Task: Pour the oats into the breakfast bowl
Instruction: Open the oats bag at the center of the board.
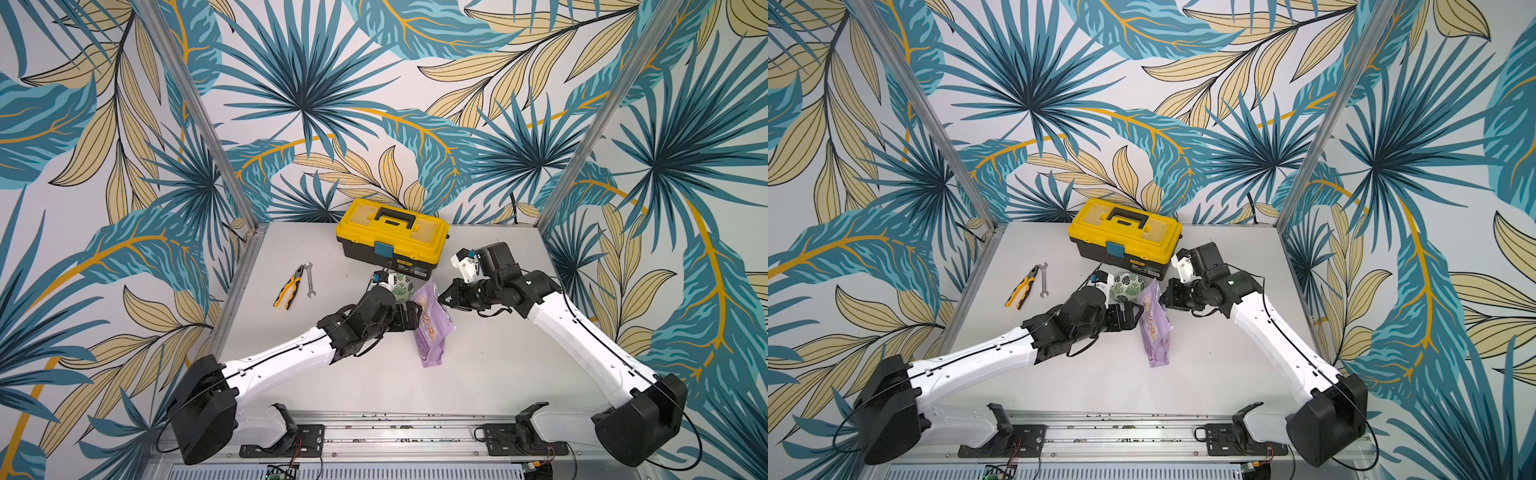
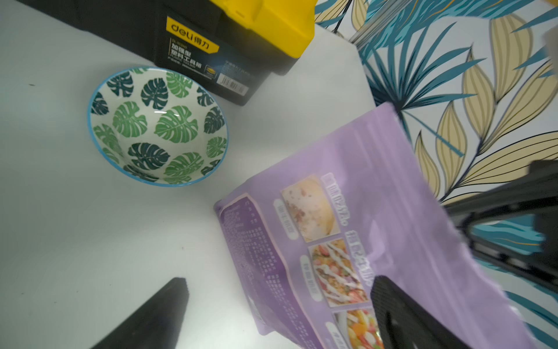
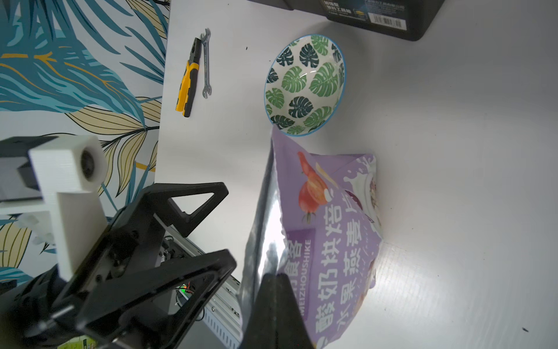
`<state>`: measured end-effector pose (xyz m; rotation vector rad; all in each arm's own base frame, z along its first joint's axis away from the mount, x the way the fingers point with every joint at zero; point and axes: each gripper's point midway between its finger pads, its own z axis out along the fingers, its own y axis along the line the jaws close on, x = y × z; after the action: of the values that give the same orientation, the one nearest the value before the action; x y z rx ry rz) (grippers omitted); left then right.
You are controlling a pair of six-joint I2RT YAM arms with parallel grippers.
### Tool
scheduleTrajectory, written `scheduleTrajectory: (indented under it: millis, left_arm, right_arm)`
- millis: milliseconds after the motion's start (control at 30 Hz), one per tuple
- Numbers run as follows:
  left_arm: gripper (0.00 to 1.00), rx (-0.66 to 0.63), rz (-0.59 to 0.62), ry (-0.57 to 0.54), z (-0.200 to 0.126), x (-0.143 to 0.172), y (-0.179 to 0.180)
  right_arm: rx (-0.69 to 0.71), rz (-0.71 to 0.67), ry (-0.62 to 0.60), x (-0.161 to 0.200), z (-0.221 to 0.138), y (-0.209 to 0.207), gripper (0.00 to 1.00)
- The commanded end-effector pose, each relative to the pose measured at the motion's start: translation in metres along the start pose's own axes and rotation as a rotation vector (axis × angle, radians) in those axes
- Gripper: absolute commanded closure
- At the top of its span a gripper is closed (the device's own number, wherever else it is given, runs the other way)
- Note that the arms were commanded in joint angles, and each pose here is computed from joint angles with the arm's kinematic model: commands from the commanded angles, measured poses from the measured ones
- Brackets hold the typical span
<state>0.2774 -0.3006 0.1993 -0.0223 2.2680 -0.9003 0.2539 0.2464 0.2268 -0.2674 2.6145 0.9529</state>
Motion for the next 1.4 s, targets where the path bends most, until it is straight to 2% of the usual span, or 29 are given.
scheduleTrajectory:
  millis: [0, 167, 500, 667, 967, 1100, 1367]
  left_arm:
    - [0.05, 0.112, -0.081, -0.041, -0.016, -0.019, -0.024]
    - [0.18, 0.208, -0.103, -0.013, -0.015, -0.026, -0.052]
    - [0.35, 0.301, -0.174, 0.014, 0.013, -0.033, -0.075]
    - [0.38, 0.293, -0.189, 0.029, 0.028, -0.033, -0.073]
    - [0.55, 0.283, -0.2, 0.042, 0.038, -0.03, -0.065]
    - [0.67, 0.283, -0.205, 0.059, 0.042, -0.023, -0.062]
    - [0.99, 0.282, -0.195, 0.069, 0.042, -0.019, -0.06]
  right_arm:
    - [-0.053, 0.023, 0.06, 0.017, 0.005, 0.003, 1.0]
    - [-0.068, 0.021, 0.053, 0.016, 0.004, 0.006, 1.0]
    - [-0.051, 0.017, 0.056, 0.019, 0.002, 0.003, 1.0]
    - [-0.048, 0.015, 0.056, 0.019, 0.002, 0.003, 1.0]
    - [-0.046, 0.015, 0.046, 0.017, 0.002, 0.003, 1.0]
    - [-0.042, 0.016, 0.047, 0.017, 0.003, 0.002, 1.0]
    - [0.018, 0.009, 0.049, 0.016, 0.0, -0.006, 1.0]
